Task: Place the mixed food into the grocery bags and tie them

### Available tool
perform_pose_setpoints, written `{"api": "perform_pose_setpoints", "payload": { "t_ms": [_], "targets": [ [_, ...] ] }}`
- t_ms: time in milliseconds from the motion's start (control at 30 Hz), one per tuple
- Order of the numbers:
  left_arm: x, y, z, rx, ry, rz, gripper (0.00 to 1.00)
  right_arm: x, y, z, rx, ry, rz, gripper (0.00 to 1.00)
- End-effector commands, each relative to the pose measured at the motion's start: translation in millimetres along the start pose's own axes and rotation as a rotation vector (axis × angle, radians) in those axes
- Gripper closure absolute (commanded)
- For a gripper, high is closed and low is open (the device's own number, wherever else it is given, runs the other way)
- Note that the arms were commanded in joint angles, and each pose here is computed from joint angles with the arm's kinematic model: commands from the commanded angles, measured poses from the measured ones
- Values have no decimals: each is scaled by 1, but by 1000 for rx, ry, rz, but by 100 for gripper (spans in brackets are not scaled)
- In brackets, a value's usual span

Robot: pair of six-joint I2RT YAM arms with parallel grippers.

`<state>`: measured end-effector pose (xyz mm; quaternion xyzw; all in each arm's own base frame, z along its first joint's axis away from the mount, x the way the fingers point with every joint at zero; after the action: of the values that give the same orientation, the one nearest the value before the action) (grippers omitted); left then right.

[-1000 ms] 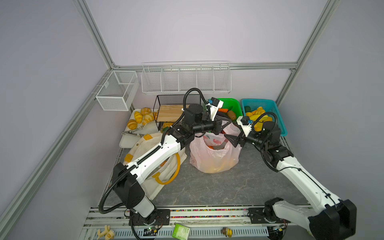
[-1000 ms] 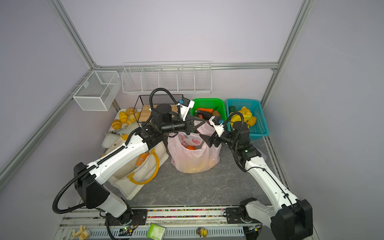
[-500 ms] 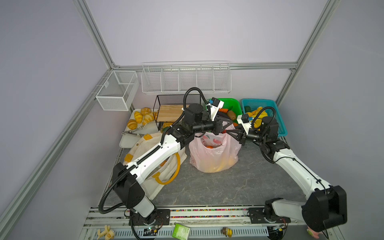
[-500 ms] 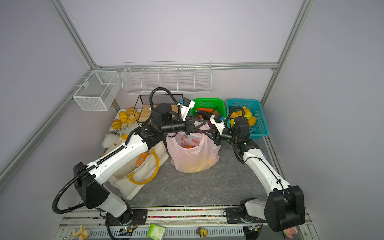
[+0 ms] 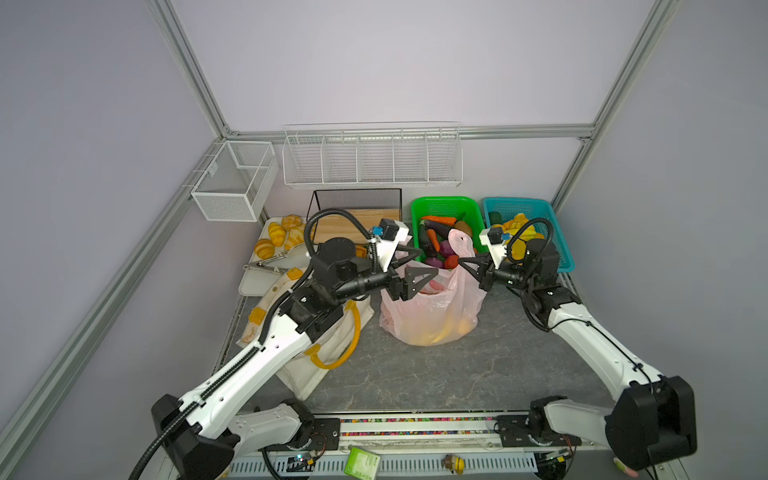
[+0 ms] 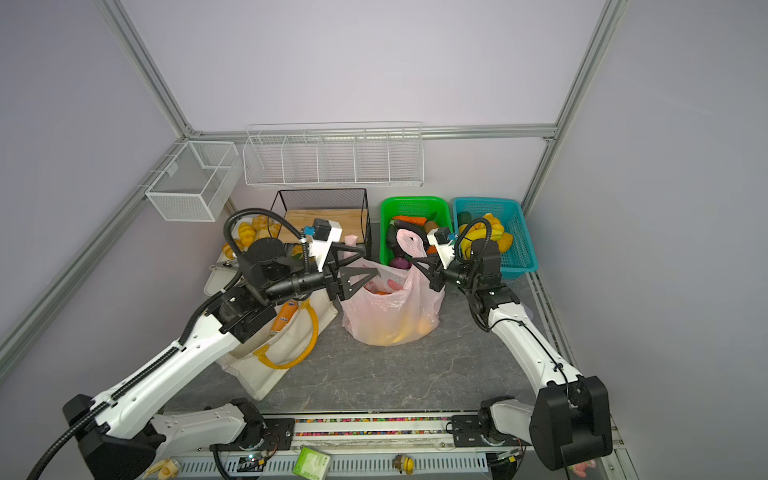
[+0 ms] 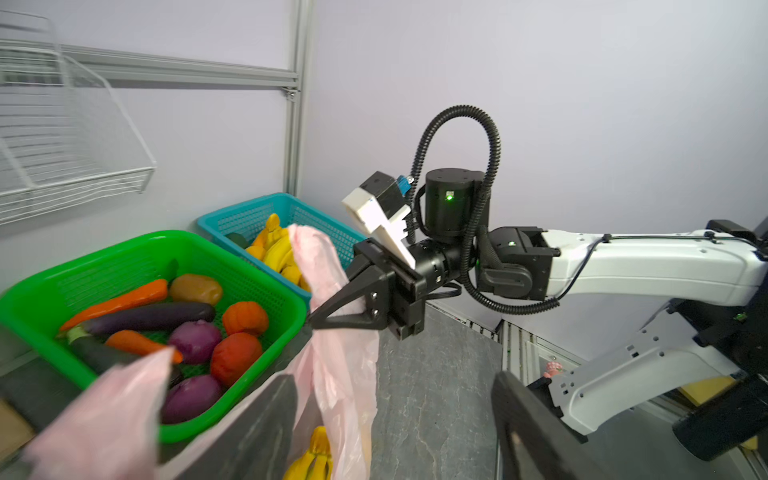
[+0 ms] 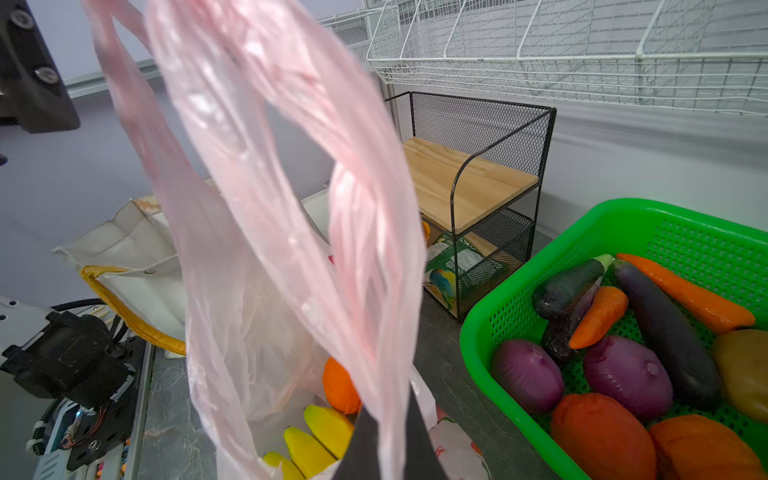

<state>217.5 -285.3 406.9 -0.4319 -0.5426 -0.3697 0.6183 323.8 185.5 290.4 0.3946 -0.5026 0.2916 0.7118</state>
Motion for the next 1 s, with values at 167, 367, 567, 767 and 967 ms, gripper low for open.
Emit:
{"api": "perform_pose_setpoints", "payload": {
  "t_ms": [167,367,567,767,967],
  "targets": [
    [-29,53,36,218,13,18,19,-4,-3,3,-27,8,-22,93],
    [-41,66,18,164,18,-70,12,-5,-2,4,-25,11,-17,93],
    [-56,77,-1,93,49,-116,10,-3,1,6,-22,7,-17,93],
    [-60,87,-4,36,31,-130,15,-4,2,6,-18,12,-16,93],
    [-63,92,-10,12,17,-152,28,-6,1,6,-20,20,-19,93]
  ]
}}
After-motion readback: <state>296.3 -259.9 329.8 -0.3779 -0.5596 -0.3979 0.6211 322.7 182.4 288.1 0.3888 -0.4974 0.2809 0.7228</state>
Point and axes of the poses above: each gripper's point midway between its finger pads, its own z axis back along the fingers, its own y axis along the line the jaws close on, x = y × z, the point moved 2 cm from there along z, back along the fingers, and after that the axes turned 5 degrees about -z, right-handed, at the moved point
